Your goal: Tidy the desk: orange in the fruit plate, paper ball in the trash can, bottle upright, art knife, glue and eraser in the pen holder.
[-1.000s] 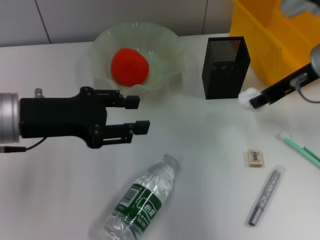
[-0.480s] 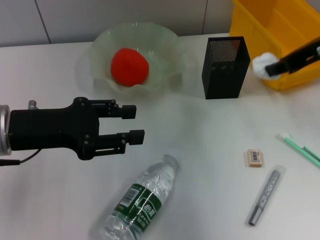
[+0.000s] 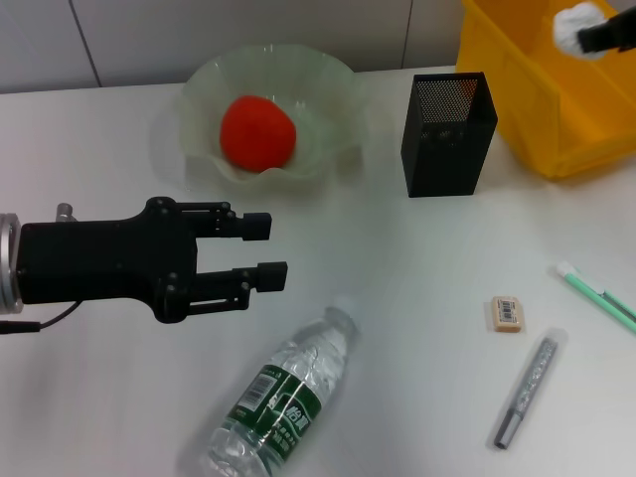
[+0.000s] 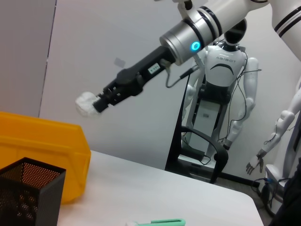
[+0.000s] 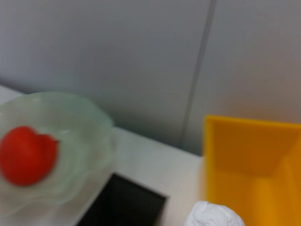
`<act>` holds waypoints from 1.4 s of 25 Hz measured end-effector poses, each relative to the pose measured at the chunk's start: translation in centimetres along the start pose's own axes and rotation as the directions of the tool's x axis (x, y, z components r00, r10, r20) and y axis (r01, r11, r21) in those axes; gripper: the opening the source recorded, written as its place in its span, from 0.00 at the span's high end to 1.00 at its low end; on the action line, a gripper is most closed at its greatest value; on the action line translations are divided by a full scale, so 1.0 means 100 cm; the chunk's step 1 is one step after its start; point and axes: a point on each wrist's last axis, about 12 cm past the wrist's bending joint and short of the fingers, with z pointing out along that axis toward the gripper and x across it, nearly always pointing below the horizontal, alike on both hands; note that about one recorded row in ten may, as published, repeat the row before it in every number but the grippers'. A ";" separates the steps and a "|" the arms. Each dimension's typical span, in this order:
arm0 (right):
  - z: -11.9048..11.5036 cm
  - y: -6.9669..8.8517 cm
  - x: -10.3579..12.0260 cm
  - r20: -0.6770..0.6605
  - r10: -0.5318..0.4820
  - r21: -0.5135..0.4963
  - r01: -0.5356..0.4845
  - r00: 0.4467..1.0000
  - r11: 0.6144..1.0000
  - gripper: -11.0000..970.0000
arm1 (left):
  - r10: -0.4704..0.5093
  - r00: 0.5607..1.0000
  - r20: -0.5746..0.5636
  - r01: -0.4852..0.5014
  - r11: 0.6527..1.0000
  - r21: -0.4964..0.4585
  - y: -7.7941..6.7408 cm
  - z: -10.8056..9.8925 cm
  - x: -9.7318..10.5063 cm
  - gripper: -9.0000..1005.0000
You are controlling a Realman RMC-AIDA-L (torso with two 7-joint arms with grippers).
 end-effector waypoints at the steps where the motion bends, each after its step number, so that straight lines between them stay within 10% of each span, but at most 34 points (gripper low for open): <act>1: 0.002 -0.004 -0.001 0.001 0.001 0.020 -0.001 1.000 1.000 0.75 | -0.003 1.000 0.001 0.003 1.000 0.000 0.000 0.000 0.001 0.42; 18: 0.094 -0.041 -0.004 0.006 -0.026 0.148 0.025 1.000 0.989 0.76 | -0.019 1.000 0.016 0.019 1.000 -0.004 0.000 -0.001 0.006 0.43; 35: 0.111 -0.042 0.005 0.005 -0.035 0.169 0.033 0.999 0.985 0.76 | -0.020 0.999 0.038 0.021 0.999 -0.034 0.004 -0.005 0.007 0.43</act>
